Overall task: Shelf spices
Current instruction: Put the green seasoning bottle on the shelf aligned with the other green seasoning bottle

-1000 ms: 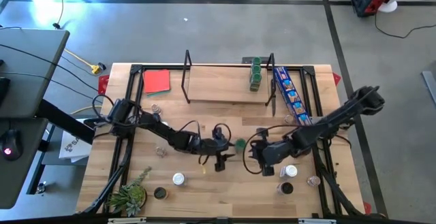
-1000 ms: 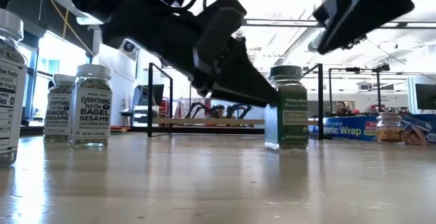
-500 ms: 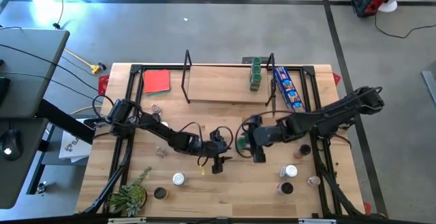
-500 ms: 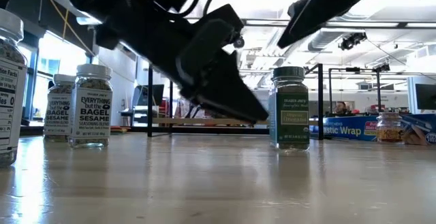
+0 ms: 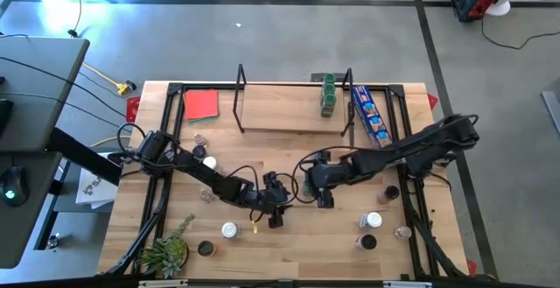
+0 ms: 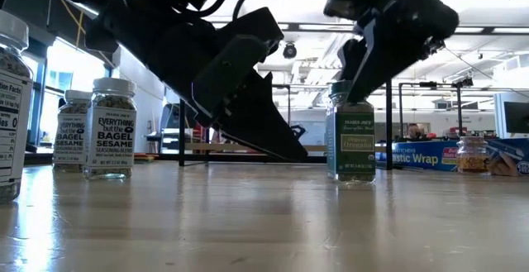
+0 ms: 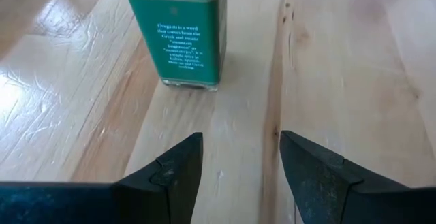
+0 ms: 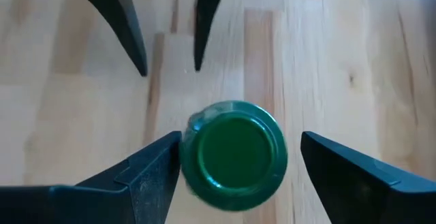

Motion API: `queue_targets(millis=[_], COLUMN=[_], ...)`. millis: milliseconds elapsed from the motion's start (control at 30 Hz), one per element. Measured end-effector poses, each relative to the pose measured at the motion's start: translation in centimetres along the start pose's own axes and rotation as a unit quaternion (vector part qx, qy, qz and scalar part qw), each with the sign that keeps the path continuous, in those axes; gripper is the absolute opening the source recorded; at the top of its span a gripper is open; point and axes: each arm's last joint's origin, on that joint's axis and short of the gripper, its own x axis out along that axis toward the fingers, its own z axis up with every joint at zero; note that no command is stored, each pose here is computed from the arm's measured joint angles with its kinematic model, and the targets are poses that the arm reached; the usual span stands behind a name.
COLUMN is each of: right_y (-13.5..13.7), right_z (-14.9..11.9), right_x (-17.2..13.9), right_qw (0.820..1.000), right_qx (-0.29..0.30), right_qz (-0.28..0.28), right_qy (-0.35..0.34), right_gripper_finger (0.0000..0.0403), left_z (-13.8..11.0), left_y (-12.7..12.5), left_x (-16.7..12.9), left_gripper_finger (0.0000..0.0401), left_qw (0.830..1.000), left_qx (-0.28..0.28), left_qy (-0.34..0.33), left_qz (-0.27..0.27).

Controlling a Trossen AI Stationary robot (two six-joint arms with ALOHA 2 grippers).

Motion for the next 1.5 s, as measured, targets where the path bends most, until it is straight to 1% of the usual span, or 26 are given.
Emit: queue_targets(millis=[100,200,333,433,533,600,700,767,833,1033,1167,1400,1500], right_y=[0.1,0.1,0.0,-0.2,-0.9,-1.9,-4.3,-6.1,-8.1,-13.0,-15.3,-17.6,-18.2], right_z=[-0.1,0.0,0.3,0.7,1.2,1.5,1.4,1.1,0.9,0.0,-0.8,-1.6,-1.9], right_x=[0.4,0.4,0.0,-1.0,-3.1,-5.0,-7.6,-9.0,-9.7,-9.1,-8.4,-7.5,-7.0], right_qw=[1.0,1.0,0.998,0.998,0.998,0.997,0.994,0.991,0.989,0.99,0.991,0.99,0.991], right_qx=[0.003,0.026,0.055,0.06,0.047,0.044,0.037,0.026,0.025,0.012,0.034,0.031,0.037], right_qz=[-0.002,-0.002,-0.001,-0.009,-0.03,-0.048,-0.095,-0.127,-0.142,-0.139,-0.127,-0.134,-0.119], right_qy=[0.006,0.0,-0.017,-0.022,-0.031,-0.034,-0.034,-0.04,-0.042,-0.007,0.018,0.044,0.052], right_gripper_finger=[0.0295,0.0282,0.0241,0.019,0.0186,0.0186,0.0186,0.0186,0.0186,0.0186,0.0186,0.0186,0.0186], left_z=[0.0,0.0,0.0,0.0,0.0,0.0,0.0,0.0,0.0,0.1,0.0,-0.1,-0.1], left_y=[0.0,0.0,0.0,0.0,0.0,0.0,0.0,0.0,0.0,0.0,0.0,0.0,0.0], left_x=[0.0,0.0,0.0,0.0,0.0,0.0,0.0,0.0,0.0,0.0,0.0,0.0,0.0], left_gripper_finger=[0.019,0.019,0.019,0.019,0.019,0.019,0.019,0.019,0.019,0.019,0.019,0.019,0.019], left_qw=[1.0,1.0,1.0,1.0,1.0,1.0,1.0,1.0,1.0,1.0,1.0,1.0,1.0], left_qx=[0.0,0.0,0.0,0.0,0.0,0.001,0.001,0.001,0.0,-0.001,0.001,0.001,-0.001], left_qy=[0.0,0.0,0.0,-0.001,0.0,0.0,0.0,0.0,-0.001,-0.003,0.001,0.002,0.002], left_qz=[0.0,0.0,0.001,0.001,0.001,0.001,0.001,0.001,0.001,0.0,0.0,0.0,0.0])
